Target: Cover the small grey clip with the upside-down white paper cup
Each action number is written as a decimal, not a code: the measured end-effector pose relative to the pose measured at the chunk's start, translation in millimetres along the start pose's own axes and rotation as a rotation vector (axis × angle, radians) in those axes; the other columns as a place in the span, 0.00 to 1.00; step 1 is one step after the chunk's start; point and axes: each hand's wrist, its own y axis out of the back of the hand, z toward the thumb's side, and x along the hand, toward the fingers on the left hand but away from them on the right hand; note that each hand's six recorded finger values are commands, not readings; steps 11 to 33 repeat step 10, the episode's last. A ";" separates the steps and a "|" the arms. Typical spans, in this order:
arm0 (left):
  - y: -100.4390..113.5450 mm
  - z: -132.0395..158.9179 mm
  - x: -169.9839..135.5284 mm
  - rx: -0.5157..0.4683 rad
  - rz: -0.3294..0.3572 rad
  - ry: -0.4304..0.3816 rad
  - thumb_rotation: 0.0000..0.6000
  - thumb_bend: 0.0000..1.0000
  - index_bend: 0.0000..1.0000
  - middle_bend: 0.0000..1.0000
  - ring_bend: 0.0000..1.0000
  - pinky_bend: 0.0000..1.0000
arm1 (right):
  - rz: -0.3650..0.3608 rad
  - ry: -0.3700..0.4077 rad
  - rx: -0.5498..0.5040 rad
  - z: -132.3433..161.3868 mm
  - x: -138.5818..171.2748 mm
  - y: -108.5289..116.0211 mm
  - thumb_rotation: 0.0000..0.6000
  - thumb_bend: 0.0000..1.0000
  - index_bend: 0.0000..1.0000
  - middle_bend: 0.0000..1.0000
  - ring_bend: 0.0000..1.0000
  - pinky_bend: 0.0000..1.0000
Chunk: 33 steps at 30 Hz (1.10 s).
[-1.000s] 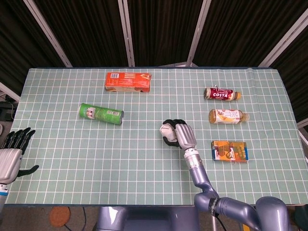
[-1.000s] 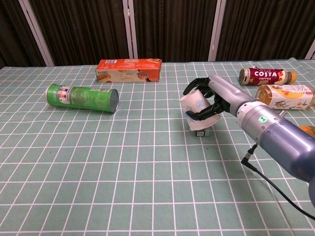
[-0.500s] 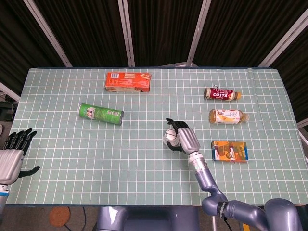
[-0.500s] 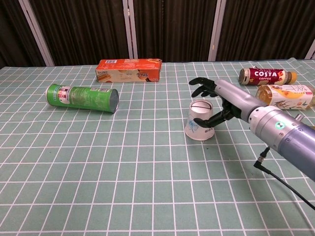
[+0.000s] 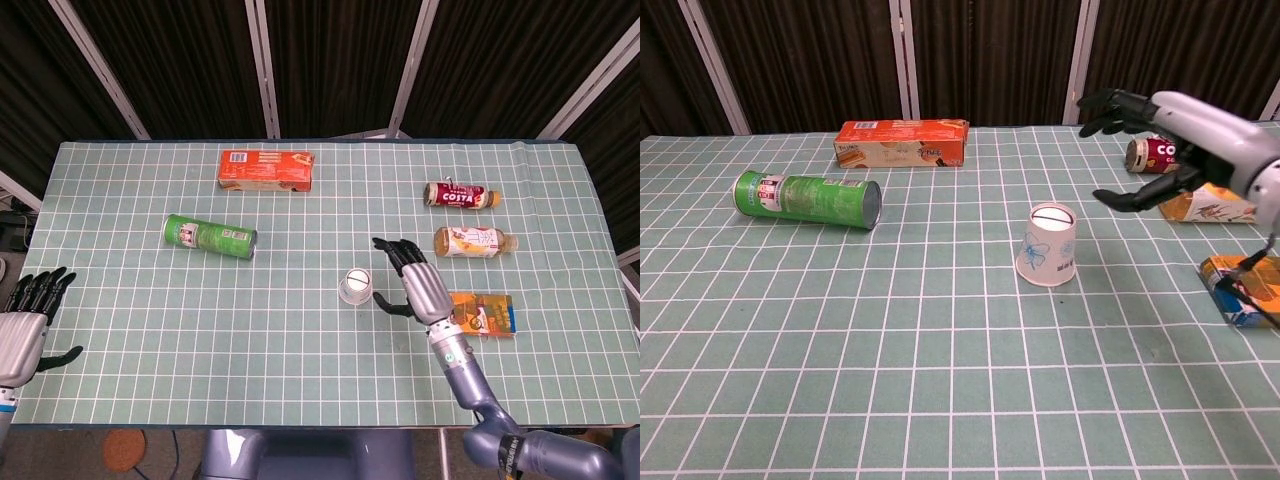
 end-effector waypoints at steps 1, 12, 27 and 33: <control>0.3 0.5 -0.3 0.000 0.004 -0.003 1.00 0.00 0.00 0.00 0.00 0.00 | -0.013 0.001 0.020 -4.6 6.4 10.8 1.00 0.22 0.07 0.11 0.05 0.02; 0.2 2.6 -6.3 0.017 0.045 -0.020 1.00 0.00 0.00 0.00 0.00 0.00 | -0.062 -0.070 0.258 -55.9 80.0 88.2 1.00 0.00 0.00 0.00 0.00 0.00; 0.2 2.6 -6.3 0.017 0.045 -0.020 1.00 0.00 0.00 0.00 0.00 0.00 | -0.062 -0.070 0.258 -55.9 80.0 88.2 1.00 0.00 0.00 0.00 0.00 0.00; 0.2 2.6 -6.3 0.017 0.045 -0.020 1.00 0.00 0.00 0.00 0.00 0.00 | -0.062 -0.070 0.258 -55.9 80.0 88.2 1.00 0.00 0.00 0.00 0.00 0.00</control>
